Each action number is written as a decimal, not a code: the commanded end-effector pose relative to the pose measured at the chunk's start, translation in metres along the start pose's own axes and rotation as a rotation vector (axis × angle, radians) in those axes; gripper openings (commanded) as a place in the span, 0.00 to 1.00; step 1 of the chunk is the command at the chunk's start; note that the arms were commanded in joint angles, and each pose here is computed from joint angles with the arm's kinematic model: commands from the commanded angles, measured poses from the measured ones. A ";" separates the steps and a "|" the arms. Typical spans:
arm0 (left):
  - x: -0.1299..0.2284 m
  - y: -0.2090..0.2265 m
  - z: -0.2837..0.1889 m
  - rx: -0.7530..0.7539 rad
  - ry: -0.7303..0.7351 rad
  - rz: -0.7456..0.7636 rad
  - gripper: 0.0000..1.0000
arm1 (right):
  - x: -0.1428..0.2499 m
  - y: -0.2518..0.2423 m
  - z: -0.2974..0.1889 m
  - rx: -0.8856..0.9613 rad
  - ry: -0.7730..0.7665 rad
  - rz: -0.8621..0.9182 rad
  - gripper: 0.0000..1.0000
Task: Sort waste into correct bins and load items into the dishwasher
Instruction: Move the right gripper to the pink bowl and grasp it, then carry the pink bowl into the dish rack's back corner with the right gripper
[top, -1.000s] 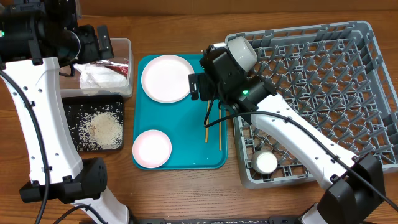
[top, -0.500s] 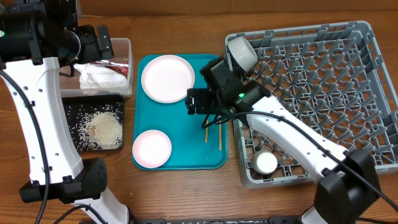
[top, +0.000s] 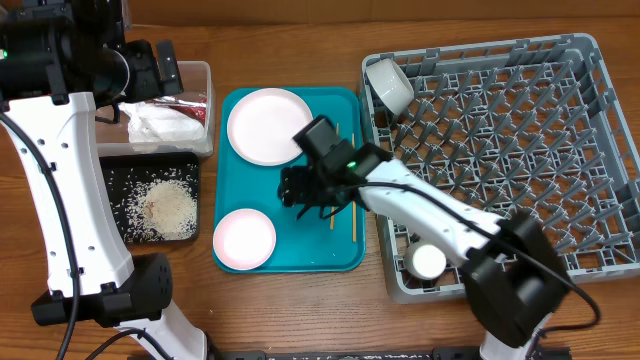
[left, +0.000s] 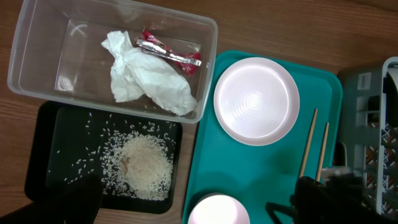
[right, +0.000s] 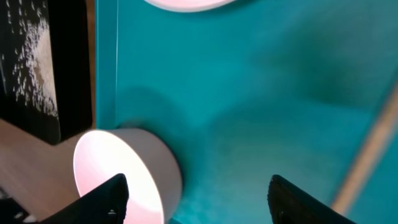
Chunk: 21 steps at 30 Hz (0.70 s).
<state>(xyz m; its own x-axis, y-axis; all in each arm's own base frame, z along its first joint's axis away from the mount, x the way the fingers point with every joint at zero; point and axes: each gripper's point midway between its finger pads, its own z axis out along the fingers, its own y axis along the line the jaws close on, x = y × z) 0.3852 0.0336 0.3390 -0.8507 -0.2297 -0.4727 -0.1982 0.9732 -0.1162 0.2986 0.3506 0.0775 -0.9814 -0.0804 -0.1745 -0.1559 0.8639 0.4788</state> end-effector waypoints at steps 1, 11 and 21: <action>-0.003 0.000 -0.005 0.008 -0.019 -0.005 1.00 | 0.029 0.014 0.024 -0.043 0.103 -0.025 0.67; -0.003 0.000 -0.005 0.008 -0.019 -0.005 1.00 | 0.049 0.017 0.042 -0.024 0.151 -0.053 0.42; -0.003 0.000 -0.005 0.008 -0.019 -0.005 1.00 | 0.052 0.017 0.048 -0.009 0.151 -0.063 0.04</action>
<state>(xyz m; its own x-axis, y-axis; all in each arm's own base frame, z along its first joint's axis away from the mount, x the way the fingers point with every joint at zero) 0.3853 0.0337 0.3390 -0.8505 -0.2297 -0.4731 -0.1984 0.9733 -0.1159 0.2484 0.3866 0.0436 -0.9741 -0.2126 -0.0772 -0.2228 0.8421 0.4911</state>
